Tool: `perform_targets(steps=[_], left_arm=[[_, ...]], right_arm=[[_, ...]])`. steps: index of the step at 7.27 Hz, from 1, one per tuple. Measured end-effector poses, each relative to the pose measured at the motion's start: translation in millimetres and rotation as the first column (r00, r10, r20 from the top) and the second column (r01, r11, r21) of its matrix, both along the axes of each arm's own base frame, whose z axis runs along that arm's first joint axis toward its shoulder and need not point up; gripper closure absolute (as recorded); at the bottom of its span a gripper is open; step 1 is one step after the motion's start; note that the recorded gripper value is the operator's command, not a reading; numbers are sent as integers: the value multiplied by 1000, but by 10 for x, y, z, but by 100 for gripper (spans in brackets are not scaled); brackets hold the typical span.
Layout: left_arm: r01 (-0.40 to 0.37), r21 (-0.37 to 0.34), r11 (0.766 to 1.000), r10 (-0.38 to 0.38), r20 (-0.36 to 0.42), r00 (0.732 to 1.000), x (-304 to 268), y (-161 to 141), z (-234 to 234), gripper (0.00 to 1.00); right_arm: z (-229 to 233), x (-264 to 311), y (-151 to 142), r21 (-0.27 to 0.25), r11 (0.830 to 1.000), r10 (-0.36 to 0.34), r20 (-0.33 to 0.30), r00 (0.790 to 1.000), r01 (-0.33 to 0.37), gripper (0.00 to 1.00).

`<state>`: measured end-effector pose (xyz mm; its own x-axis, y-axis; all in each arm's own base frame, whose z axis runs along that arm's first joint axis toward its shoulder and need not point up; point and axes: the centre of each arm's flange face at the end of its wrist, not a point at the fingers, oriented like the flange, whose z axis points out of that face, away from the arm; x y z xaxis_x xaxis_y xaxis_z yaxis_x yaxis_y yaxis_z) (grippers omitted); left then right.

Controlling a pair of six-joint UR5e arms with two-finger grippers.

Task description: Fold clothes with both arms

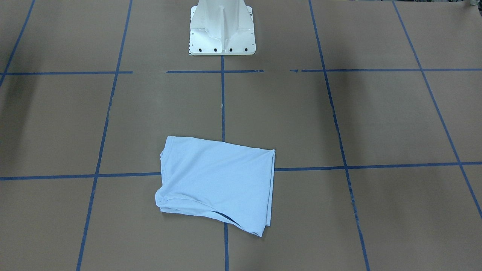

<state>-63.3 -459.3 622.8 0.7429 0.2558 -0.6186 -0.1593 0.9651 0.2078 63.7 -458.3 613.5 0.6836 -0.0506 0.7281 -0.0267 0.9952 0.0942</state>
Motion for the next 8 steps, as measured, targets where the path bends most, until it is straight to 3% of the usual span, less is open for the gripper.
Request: perform_targets(steps=[8], left_arm=[[3,-47,999,-3,0,1000,-8,214,365,0]], right_arm=[[82,6,-7,0,1000,-8,-8,1000,8,0]])
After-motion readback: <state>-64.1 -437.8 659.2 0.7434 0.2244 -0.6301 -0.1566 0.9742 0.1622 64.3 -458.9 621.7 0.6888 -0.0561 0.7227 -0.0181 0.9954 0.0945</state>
